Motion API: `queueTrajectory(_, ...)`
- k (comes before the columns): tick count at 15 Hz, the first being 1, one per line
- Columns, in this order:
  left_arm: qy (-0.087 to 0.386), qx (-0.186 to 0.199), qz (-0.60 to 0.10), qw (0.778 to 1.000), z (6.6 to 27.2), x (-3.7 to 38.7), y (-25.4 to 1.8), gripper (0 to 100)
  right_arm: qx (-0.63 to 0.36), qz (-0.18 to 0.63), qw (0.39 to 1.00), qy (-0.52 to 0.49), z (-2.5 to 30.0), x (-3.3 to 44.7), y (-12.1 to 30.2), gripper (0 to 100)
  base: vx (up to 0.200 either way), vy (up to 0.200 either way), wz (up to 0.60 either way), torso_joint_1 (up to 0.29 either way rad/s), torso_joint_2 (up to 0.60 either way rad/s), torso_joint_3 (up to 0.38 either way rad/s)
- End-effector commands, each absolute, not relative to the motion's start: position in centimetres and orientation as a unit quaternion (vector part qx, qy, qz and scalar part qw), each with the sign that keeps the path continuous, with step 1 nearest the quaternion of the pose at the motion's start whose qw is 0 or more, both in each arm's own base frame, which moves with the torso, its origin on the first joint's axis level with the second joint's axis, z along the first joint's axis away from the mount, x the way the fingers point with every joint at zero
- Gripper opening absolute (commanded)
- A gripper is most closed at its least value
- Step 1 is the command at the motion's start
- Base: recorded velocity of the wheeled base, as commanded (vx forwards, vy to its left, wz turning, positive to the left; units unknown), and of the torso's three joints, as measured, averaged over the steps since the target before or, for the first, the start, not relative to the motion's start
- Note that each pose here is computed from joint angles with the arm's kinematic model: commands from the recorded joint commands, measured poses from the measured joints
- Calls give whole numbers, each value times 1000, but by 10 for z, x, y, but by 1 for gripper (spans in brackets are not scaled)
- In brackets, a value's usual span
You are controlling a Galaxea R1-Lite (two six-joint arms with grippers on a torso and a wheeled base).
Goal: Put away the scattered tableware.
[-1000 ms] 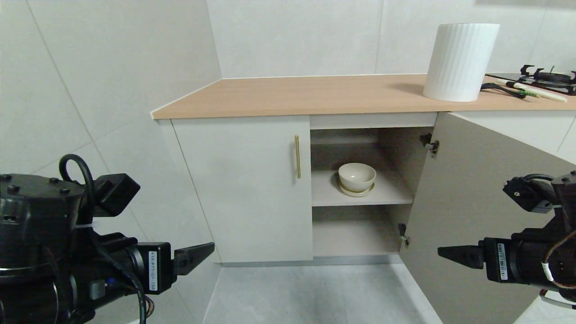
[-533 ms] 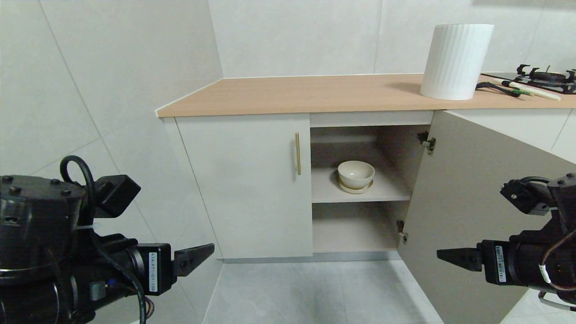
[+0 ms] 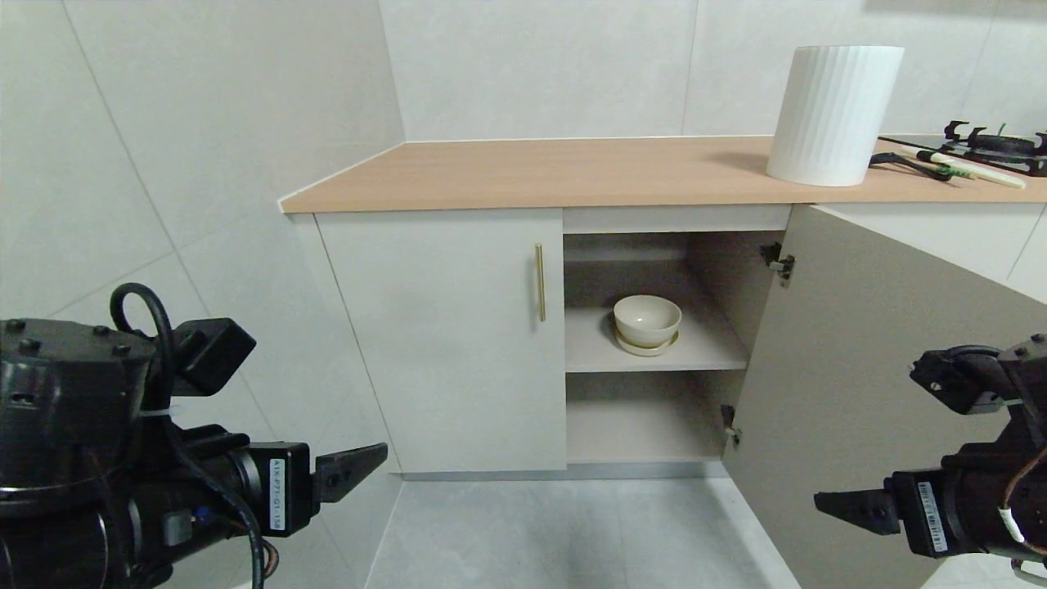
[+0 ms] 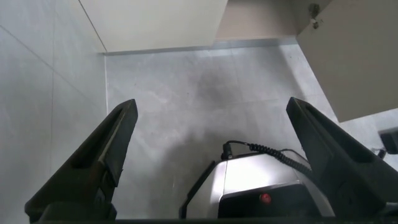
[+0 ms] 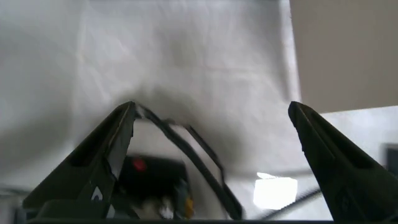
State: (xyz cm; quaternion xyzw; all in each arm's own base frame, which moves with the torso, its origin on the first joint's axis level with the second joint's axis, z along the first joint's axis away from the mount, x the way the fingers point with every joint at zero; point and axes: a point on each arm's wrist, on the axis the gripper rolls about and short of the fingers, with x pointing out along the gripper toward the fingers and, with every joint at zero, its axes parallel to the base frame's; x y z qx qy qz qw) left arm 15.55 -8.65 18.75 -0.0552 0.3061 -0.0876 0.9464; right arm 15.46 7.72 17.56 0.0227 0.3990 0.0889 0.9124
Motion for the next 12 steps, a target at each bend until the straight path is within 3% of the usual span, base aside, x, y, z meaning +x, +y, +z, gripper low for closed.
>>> queueTrajectory(1, 308, -54, -88, 946, 187, 156, -87, 100, 6, 94, 910, 403, 181, 146, 73, 100, 0, -200, 0, 12, 2, 2)
queueTrajectory(8, 308, -53, -89, 946, 187, 156, -87, 100, -61, 95, 882, 457, 188, 121, 59, 100, 0, -200, 0, 2, 1, 2)
queueTrajectory(12, 312, -37, -91, 945, 183, 154, -86, 100, -67, 46, 895, 438, 193, 121, 50, 100, 0, 0, 0, 0, 0, 0)
